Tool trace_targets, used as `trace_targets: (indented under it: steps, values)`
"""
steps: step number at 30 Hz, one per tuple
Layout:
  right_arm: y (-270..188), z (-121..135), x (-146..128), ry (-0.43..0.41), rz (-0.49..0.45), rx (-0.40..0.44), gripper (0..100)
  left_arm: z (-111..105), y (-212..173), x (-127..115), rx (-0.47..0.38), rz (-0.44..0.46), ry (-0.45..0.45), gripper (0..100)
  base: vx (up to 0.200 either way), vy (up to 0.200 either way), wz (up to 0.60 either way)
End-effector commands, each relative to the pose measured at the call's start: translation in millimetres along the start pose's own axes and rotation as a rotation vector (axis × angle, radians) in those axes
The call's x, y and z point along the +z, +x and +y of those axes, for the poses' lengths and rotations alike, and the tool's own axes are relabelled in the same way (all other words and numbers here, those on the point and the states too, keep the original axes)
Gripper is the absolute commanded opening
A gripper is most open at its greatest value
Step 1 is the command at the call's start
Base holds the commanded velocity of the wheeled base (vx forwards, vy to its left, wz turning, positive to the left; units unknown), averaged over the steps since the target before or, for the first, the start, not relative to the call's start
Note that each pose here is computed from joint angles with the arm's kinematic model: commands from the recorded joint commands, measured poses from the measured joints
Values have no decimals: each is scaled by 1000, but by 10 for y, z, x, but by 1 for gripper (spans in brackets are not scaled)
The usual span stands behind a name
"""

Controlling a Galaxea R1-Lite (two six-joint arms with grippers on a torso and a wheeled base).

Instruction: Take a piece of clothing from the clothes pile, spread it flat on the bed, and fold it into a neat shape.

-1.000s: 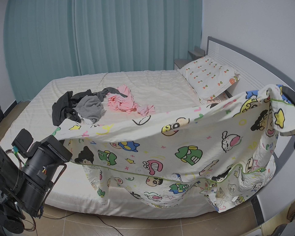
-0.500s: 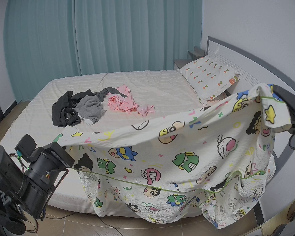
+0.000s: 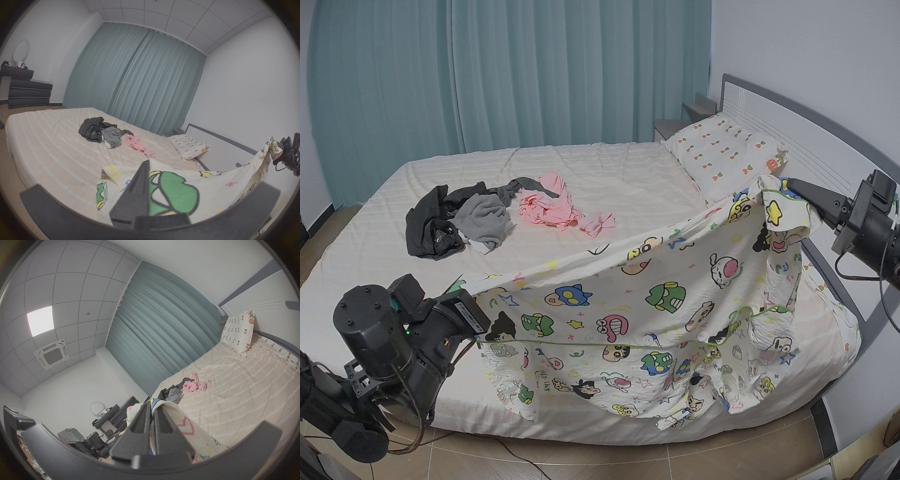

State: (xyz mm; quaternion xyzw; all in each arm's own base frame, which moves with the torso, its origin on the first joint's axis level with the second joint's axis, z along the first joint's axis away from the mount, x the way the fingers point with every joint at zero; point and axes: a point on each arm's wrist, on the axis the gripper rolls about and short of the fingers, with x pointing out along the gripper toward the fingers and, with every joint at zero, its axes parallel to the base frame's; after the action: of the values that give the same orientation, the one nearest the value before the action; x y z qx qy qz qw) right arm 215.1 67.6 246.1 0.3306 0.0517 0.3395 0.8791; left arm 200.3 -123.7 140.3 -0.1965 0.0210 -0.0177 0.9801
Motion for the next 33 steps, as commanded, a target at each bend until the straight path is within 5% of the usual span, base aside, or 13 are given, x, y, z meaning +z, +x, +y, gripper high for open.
trace_targets:
  steps: [1, 24, 33]
  values:
    - [237, -381, -121, 27, 39, -82, 0, 34, 297, -154, 65, 24, 19, 0, 200, 0, 0]
    - [851, -1346, -297, -3, 28, -236, 0, 214, 1302, -816, 205, 81, 74, 0, 200, 0, 0]
    - [1027, -1778, -474, 7, 23, -286, 0, 350, 1581, -1027, 249, 89, 84, 0, 0, 0, 0]
